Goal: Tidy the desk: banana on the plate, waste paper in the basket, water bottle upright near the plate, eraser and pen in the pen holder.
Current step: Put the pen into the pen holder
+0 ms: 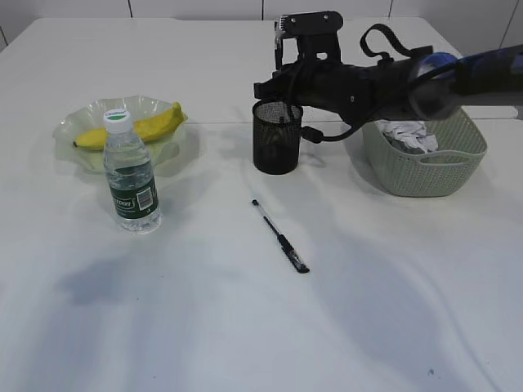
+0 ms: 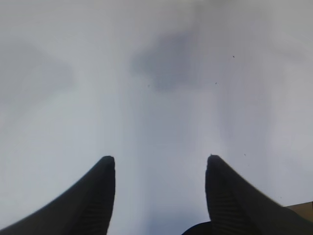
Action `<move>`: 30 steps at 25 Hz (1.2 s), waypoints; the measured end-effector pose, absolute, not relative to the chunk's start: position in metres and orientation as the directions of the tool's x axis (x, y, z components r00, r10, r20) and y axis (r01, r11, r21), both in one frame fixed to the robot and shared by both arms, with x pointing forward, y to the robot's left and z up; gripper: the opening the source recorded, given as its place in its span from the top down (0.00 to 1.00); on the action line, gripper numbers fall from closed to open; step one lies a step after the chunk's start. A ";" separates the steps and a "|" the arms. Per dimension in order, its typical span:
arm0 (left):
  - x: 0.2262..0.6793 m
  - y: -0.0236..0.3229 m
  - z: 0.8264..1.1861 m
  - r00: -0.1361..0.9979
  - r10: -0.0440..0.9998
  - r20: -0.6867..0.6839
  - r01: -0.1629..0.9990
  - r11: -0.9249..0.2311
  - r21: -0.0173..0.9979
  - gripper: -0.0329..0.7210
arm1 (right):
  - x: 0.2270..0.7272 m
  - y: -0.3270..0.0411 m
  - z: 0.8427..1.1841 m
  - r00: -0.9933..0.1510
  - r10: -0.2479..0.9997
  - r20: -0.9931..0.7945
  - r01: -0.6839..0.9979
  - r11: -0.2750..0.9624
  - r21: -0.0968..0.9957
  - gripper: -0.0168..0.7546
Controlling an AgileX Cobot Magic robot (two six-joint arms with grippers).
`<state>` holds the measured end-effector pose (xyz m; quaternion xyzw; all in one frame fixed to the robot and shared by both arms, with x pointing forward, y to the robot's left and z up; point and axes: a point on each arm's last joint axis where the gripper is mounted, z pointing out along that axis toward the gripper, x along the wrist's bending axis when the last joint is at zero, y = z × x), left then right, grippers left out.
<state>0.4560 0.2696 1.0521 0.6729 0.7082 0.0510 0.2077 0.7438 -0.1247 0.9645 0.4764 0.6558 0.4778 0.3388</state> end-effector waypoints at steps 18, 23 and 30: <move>0.456 0.270 1.052 -0.008 0.974 -0.226 0.932 0.089 0.352 0.41 | 0.745 -0.124 0.959 -0.321 0.947 0.003 0.301 0.100 0.948 0.83; 0.456 0.270 1.052 -0.008 0.974 -0.226 0.932 0.089 0.352 0.41 | 0.745 -0.124 0.959 -0.322 0.947 0.002 0.301 0.100 0.948 0.80; 0.456 0.270 1.052 -0.008 0.974 -0.226 0.932 0.089 0.352 0.41 | 0.745 -0.124 0.960 -0.322 0.947 0.002 0.295 0.098 0.950 0.80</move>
